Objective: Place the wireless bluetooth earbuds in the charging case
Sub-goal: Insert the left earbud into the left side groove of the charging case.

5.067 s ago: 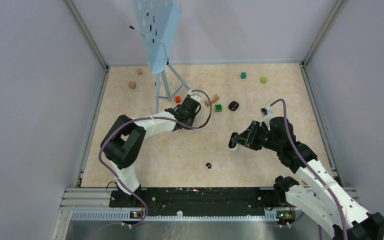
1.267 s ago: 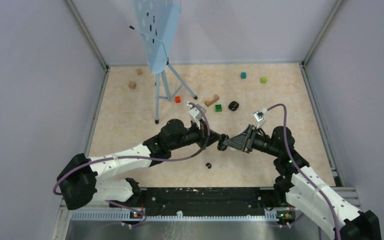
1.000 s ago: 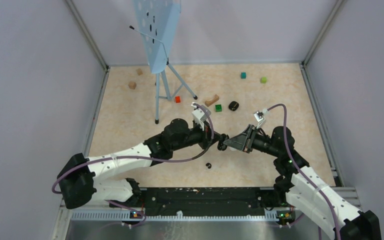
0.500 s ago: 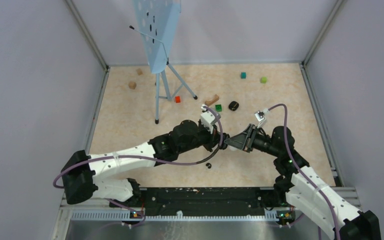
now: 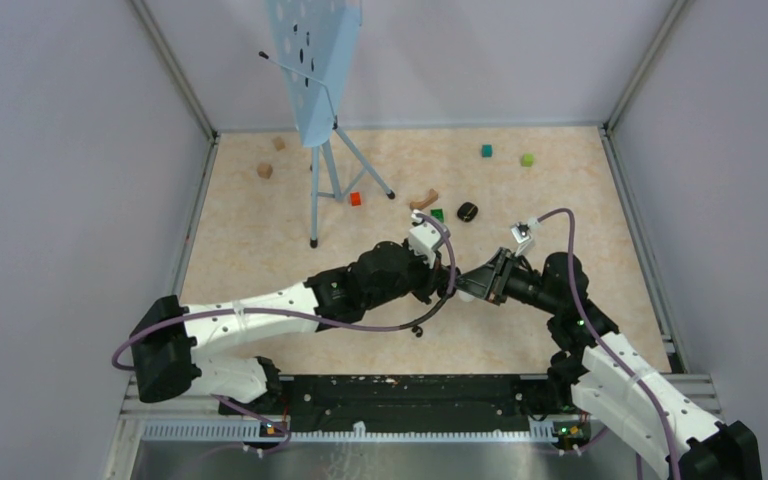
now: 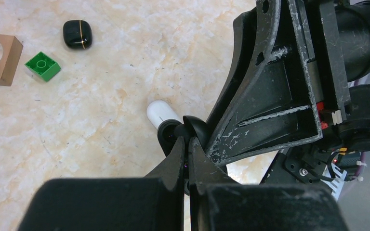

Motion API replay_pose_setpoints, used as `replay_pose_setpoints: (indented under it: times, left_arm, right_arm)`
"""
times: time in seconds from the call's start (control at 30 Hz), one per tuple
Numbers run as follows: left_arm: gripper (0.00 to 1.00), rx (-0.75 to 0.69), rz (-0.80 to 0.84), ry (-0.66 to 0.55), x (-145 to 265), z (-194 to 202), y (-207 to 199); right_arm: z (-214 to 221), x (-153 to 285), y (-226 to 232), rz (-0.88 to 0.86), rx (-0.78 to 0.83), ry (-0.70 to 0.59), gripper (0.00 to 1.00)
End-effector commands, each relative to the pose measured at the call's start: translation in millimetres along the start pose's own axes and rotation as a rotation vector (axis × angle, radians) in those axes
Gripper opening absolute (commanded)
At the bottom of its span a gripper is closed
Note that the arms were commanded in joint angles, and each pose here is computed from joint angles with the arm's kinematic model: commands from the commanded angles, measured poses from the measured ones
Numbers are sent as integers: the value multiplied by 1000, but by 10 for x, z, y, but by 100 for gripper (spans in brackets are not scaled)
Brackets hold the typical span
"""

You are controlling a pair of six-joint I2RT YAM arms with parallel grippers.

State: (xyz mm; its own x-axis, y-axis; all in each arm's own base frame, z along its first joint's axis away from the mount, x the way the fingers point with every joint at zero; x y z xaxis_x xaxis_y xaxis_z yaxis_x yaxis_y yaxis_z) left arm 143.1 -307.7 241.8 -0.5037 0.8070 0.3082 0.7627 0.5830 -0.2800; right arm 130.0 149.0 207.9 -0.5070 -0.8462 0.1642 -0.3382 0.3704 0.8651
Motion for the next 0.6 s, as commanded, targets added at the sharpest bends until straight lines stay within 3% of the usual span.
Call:
replay_pose_setpoints:
  times: [0.0, 0.57]
  left_arm:
    - [0, 30, -64, 23, 25, 30, 26]
    - [0, 172, -118, -56, 113, 50, 61]
  right_arm:
    - [-113, 53, 307, -168, 85, -39, 0]
    - [-115, 56, 339, -209, 67, -53, 0]
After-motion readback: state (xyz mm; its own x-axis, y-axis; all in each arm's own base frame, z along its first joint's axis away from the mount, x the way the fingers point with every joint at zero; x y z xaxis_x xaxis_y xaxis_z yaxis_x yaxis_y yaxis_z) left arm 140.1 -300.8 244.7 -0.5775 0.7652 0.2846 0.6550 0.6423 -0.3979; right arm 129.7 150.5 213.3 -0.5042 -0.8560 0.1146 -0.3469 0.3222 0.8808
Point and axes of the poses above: each gripper's point midway between its finger pads, its own x axis back along the fingers, its own y axis along the line the jaws close on, z = x × y, the point moved 9 cm from there along x, back along the fingers, and after that the axes turned 3 degrees about x, right-handed, at the moved point
